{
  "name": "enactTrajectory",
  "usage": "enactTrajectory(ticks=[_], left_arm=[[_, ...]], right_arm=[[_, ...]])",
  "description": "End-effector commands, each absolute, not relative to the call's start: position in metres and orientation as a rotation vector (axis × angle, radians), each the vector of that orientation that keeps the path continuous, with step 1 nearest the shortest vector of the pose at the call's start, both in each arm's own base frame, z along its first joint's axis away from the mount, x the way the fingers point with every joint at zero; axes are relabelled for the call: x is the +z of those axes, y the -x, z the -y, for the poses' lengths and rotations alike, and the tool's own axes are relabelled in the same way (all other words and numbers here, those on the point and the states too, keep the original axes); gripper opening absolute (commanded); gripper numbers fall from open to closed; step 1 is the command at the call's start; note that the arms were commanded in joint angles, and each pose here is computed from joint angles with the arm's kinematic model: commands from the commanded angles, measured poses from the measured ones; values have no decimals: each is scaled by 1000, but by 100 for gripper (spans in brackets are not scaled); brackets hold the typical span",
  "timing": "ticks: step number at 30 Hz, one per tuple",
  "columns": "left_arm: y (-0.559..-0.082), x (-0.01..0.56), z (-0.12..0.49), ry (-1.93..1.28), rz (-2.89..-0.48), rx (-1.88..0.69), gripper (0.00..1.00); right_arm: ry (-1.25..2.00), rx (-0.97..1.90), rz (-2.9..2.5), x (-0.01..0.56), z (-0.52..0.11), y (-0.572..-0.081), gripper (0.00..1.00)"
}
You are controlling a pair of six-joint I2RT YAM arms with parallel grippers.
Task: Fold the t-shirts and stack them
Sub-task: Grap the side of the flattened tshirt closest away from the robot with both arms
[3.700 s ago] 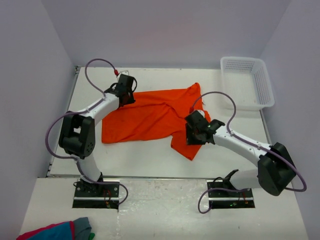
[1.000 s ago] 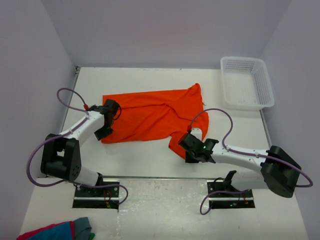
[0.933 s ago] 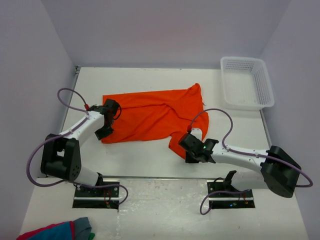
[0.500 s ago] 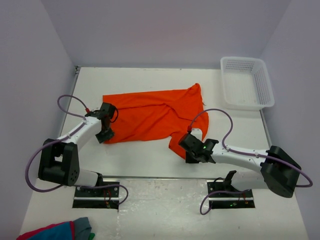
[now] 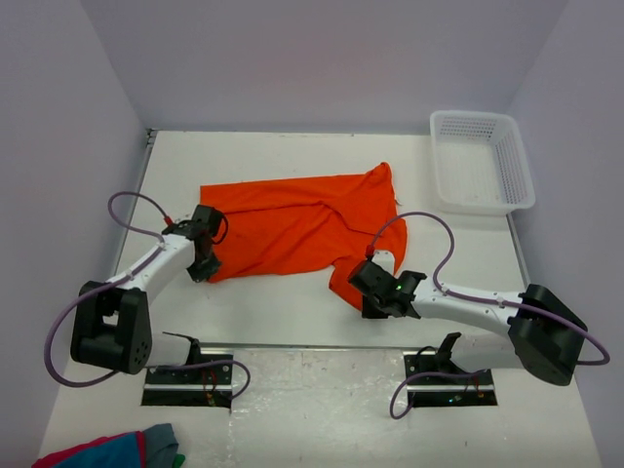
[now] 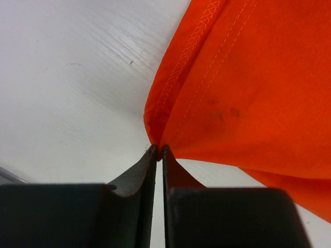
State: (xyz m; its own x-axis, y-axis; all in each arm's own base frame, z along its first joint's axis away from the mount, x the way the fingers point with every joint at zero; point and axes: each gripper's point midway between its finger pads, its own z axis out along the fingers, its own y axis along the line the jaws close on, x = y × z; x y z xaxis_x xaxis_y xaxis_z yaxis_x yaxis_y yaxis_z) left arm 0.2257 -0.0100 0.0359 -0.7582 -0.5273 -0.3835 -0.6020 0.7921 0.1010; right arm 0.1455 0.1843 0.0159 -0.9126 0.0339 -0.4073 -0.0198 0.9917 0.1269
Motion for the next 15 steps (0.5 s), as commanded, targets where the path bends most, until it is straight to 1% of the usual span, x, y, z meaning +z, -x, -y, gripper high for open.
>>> enactTrajectory(ticks=[1, 3, 7, 15], left_arm=[[-224, 48, 7, 908, -2597, 292, 6], [-224, 54, 6, 924, -2581, 289, 0], [-225, 60, 3, 933, -2556, 297, 0], [-225, 63, -6, 977, -2516, 341, 0]], right_arm=[[-42, 187, -2683, 22, -184, -149, 0], [-54, 170, -2673, 24, -184, -152, 0], [-101, 10, -2634, 35, -164, -160, 0], [-152, -50, -2549, 68, -151, -181, 0]])
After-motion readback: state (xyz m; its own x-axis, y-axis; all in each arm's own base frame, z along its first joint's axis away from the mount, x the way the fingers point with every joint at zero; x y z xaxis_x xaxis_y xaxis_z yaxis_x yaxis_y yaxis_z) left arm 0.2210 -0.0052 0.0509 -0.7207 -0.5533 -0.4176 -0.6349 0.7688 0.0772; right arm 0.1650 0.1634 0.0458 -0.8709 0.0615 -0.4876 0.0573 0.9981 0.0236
